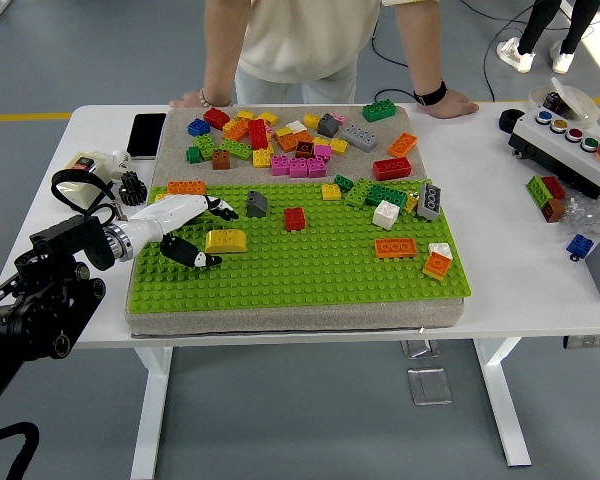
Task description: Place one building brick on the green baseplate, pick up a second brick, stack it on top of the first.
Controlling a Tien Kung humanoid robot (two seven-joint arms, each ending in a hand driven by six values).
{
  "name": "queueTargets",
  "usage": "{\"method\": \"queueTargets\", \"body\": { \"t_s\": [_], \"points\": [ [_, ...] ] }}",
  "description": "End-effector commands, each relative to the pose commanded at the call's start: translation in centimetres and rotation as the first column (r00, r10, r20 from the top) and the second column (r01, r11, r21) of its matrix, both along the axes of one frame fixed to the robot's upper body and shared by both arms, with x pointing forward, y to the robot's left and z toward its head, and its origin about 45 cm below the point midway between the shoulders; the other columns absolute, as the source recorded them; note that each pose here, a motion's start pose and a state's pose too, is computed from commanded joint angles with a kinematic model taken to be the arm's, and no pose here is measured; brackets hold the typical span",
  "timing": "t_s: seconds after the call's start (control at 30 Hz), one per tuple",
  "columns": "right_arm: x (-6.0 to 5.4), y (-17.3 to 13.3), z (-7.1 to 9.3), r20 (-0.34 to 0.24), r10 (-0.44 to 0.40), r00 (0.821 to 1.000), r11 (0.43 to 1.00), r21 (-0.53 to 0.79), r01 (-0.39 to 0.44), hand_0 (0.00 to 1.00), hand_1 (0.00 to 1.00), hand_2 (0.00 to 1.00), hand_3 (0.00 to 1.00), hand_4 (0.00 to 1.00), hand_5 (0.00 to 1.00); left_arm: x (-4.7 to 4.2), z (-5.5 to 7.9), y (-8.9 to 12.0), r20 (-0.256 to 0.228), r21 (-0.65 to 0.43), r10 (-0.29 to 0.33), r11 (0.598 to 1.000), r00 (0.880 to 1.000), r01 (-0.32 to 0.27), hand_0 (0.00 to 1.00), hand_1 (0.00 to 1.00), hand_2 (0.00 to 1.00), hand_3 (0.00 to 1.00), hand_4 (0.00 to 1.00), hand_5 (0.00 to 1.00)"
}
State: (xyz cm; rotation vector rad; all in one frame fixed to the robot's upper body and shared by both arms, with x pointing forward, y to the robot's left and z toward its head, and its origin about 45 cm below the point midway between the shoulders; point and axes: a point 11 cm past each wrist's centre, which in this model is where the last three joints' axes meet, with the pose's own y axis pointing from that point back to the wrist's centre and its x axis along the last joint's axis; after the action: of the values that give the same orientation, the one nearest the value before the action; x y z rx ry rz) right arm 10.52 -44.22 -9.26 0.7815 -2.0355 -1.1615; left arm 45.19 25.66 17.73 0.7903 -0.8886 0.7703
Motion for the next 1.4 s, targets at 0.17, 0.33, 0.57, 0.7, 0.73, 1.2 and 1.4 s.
{"method": "queueTargets", "body": {
  "t_s": [0.17,0.33,0.57,0.7,0.73,1.2,1.4],
  "points": [
    [-0.02,-0.04,0.01,-0.001,-0.003,1.0,1.0,-0.001,0.003,0.726,0.639,0.685,0.62,0.918,0.487,0.1,-0.05,0.11,0.0,0.003,0.003,1.0,1.0,-0.003,0.802,0.76,0.717,0.705,0.805,0.131],
    [-0.07,-0.03,0.0,-0.002,-0.003,1.0,1.0,-0.002,0.003,0.726,0.638,0.685,0.62,0.918,0.487,0.13,-0.21,0.09,-0.005,0.003,0.006,1.0,1.0,-0.006,0.793,0.751,0.686,0.661,0.739,0.102],
    [-0.08,-0.03,0.0,0.0,-0.006,1.0,1.0,-0.002,0.006,0.728,0.638,0.684,0.619,0.918,0.487,0.15,-0.43,0.07,-0.013,0.001,0.009,1.0,1.0,-0.009,0.788,0.749,0.683,0.654,0.723,0.096],
    [-0.08,-0.02,-0.01,0.001,-0.006,1.0,1.0,-0.001,0.006,0.727,0.637,0.685,0.62,0.918,0.487,0.07,-0.69,0.05,-0.02,0.001,0.01,1.0,1.0,-0.01,0.787,0.747,0.679,0.648,0.717,0.094],
    [-0.08,-0.01,-0.01,0.001,-0.006,1.0,1.0,-0.001,0.006,0.727,0.637,0.685,0.62,0.918,0.487,0.05,-0.74,0.03,-0.022,0.0,0.01,1.0,1.0,-0.01,0.787,0.747,0.679,0.648,0.717,0.094],
    [-0.13,0.01,-0.03,0.001,-0.009,1.0,1.0,-0.001,0.009,0.727,0.638,0.685,0.621,0.917,0.482,-0.01,-0.86,-0.11,-0.017,-0.004,0.008,1.0,1.0,-0.008,0.758,0.727,0.63,0.59,0.624,0.02],
    [-0.14,0.01,-0.03,0.001,-0.009,1.0,1.0,-0.002,0.009,0.728,0.637,0.685,0.62,0.916,0.482,-0.01,-0.64,-0.02,-0.008,-0.007,0.01,1.0,1.0,-0.01,0.727,0.702,0.611,0.579,0.602,0.003]
  ]
}}
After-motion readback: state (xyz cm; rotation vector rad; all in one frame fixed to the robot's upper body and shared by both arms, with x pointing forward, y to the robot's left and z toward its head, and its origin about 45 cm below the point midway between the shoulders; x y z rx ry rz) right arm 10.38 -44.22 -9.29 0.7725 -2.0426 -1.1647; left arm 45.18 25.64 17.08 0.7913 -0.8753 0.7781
